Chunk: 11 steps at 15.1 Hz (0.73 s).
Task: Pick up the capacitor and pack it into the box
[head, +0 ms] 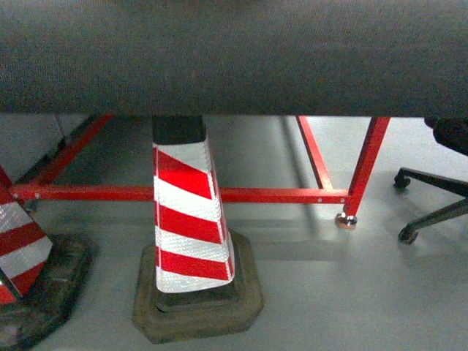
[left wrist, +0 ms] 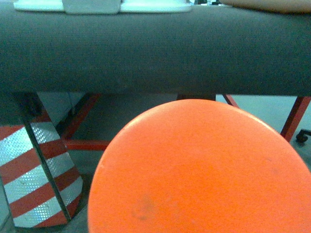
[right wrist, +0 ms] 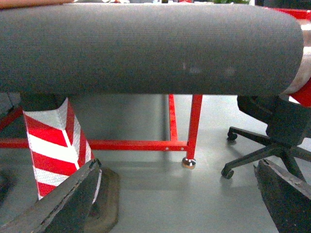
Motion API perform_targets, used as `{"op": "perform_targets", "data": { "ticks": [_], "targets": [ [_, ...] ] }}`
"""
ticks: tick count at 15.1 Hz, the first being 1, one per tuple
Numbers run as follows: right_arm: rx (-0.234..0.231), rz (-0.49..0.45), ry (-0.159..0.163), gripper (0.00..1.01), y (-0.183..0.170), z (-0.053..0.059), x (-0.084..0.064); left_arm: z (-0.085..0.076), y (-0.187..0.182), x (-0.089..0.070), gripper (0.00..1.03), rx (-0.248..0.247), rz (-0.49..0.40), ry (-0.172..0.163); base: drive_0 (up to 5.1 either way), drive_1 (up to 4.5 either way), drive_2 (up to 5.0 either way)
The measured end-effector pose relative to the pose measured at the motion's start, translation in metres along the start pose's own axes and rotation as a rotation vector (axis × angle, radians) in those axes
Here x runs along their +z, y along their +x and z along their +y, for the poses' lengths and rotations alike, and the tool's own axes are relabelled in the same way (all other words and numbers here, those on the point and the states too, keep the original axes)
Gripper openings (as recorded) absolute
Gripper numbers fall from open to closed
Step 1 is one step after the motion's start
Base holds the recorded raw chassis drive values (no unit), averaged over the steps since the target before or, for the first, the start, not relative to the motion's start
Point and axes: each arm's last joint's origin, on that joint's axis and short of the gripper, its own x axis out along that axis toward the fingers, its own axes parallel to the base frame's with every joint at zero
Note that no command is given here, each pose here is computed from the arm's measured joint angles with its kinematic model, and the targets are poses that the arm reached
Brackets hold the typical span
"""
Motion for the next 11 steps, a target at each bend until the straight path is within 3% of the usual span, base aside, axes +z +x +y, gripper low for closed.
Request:
{"op": "perform_targets", "data": {
  "ticks": [11],
  "targets": [
    [0.001, 0.000, -0.002, 0.98, 0.0000, 0.0000, 0.0000, 0.0000, 0.0000, 0.0000, 0.44, 0.000, 0.000, 0.000, 0.0, 0.00, 0.0]
  ]
}}
